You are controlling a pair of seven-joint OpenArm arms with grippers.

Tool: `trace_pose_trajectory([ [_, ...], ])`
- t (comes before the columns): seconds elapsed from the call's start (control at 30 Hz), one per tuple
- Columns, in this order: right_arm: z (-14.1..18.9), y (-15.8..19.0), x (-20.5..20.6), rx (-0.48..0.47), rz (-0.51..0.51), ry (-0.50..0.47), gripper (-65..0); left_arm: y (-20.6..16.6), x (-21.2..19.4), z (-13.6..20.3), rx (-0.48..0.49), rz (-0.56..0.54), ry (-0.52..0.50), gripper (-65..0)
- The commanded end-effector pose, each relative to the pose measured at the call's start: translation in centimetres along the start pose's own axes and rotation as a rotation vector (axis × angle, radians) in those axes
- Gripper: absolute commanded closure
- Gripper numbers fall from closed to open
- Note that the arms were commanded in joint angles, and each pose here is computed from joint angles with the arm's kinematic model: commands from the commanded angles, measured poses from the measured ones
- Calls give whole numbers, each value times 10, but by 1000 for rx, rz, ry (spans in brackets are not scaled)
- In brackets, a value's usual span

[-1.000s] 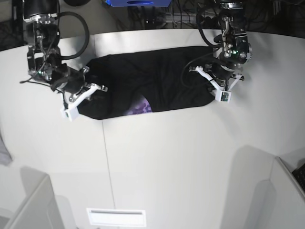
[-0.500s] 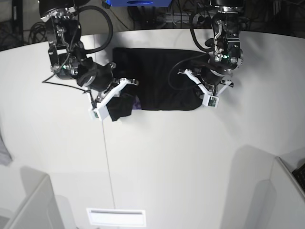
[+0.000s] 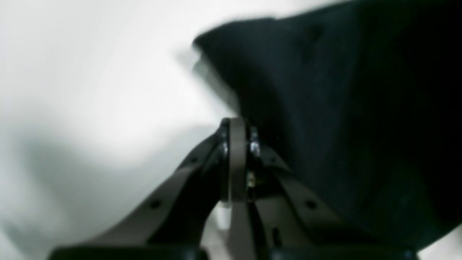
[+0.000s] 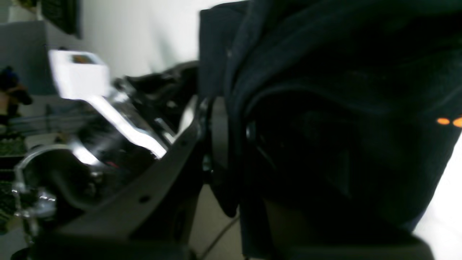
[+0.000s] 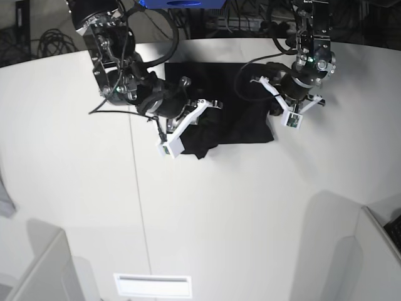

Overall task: Fold the T-shirt properly
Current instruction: 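Fold the strip end held by the right gripper over onto the middle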

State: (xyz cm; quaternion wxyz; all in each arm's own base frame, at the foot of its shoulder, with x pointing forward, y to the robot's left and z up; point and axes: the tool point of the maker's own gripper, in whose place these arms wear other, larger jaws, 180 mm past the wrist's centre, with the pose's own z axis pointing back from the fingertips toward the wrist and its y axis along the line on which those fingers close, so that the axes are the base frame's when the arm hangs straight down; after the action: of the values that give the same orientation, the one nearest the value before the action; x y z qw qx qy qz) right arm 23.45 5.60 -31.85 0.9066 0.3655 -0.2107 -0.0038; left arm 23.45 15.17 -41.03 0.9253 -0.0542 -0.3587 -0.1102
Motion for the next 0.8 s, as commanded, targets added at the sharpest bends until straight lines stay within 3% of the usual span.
trace_pose_trajectory([
  [0.0, 3, 13, 10, 37, 16, -33, 0, 4, 7, 3, 5, -8, -28, 0],
  [0.33, -1, 28, 17, 75, 1, -73, 0, 23, -6, 12, 55, 20, -6, 0],
  [0.53, -5, 40, 14, 93, 75, -77, 0, 19, -11, 12, 48, 20, 7, 0],
  [0.77, -16, 31, 22, 73, 77, -108, 0, 22, -15, 14, 53, 21, 15, 0],
])
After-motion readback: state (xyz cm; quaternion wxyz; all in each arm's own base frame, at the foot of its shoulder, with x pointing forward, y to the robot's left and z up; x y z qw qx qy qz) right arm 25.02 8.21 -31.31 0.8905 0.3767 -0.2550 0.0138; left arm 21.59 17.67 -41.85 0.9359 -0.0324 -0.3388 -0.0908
